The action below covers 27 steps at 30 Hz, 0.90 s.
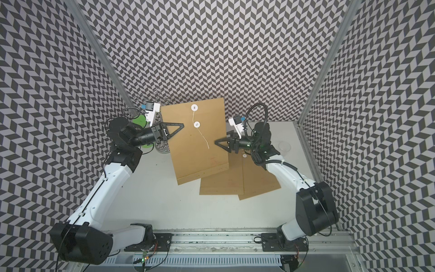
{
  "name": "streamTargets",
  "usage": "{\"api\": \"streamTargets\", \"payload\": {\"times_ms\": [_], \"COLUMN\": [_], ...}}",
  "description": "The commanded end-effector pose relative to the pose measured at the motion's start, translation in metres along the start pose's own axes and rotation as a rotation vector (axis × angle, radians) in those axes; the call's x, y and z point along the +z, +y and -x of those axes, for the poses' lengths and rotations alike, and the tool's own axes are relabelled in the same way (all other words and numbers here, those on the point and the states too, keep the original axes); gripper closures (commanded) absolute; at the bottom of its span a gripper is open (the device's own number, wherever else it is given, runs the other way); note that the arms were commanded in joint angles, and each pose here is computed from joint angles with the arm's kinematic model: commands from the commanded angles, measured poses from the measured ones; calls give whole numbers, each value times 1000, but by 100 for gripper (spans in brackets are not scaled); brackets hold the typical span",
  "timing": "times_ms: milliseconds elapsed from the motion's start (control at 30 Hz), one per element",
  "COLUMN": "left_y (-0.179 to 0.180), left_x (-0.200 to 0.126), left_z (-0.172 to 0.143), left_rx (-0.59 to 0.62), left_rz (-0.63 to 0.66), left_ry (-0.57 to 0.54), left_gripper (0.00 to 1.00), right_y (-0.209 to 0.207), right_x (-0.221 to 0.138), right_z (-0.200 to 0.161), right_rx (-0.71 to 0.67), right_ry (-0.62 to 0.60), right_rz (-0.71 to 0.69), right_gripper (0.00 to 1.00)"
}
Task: Close the mouth of the file bag
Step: Place the file bag at the center of the board.
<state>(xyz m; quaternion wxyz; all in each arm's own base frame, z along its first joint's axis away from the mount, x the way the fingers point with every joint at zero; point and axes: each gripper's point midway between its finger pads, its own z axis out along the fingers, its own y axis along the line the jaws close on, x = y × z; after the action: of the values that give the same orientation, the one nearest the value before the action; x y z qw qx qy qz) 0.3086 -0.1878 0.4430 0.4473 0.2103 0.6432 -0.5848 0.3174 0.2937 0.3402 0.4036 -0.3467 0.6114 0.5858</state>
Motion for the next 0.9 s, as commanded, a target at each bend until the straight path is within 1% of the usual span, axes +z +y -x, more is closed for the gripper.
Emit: {"api": "streamTargets", "payload": {"times_ms": [0, 33, 67, 100, 133, 167, 267, 333, 400, 433, 500, 533, 600, 667, 733, 800, 867], "left_y": [23, 32, 39, 47, 55, 63, 94, 119, 128, 129, 128, 126, 122, 116, 112, 109, 107], "left_x": [-6, -10, -14, -18, -24, -30, -62, -101, -127, -132, -132, -127, -113, -100, -90, -86, -83], "left_z": [9, 11, 13, 16, 18, 21, 30, 37, 42, 43, 46, 45, 42, 37, 32, 30, 28], "left_rx": [-9, -20, -33, -43, -50, -54, -40, -38, -14, 2, 23, 29, 36, 41, 50, 55, 56], "left_rz": [94, 135, 170, 211, 262, 319, 604, 862, 1017, 1056, 1068, 1051, 990, 933, 894, 877, 863], "left_ry": [-53, -66, -79, -93, -108, -123, -168, -227, -262, -265, -265, -259, -239, -219, -196, -184, -179], "left_gripper": [95, 86, 77, 69, 63, 59, 53, 51, 51, 51, 51, 51, 51, 51, 51, 51, 51], "right_y": [19, 16, 14, 11, 9, 7, -1, -17, -34, -40, -40, -37, -26, -14, -9, -9, -12], "right_x": [0, 1, 1, 2, 1, 1, -3, -4, -1, 4, 28, 44, 75, 106, 135, 154, 173], "right_z": [-1, -3, -4, -5, -6, -7, -12, -20, -40, -54, -82, -95, -114, -125, -137, -146, -154], "right_rx": [-9, 20, 48, 78, 104, 128, 203, 308, 443, 499, 535, 558, 609, 637, 667, 706, 733], "right_ry": [17, 16, 12, 5, -3, -12, -41, -62, -55, -45, -2, 13, 35, 38, 52, 26, 25], "right_rz": [87, 86, 82, 76, 67, 52, -12, -89, -151, -184, -226, -233, -195, -156, -159, -171, -185], "right_gripper": [88, 95, 99, 100, 100, 100, 100, 100, 100, 100, 100, 100, 100, 100, 100, 100, 100]}}
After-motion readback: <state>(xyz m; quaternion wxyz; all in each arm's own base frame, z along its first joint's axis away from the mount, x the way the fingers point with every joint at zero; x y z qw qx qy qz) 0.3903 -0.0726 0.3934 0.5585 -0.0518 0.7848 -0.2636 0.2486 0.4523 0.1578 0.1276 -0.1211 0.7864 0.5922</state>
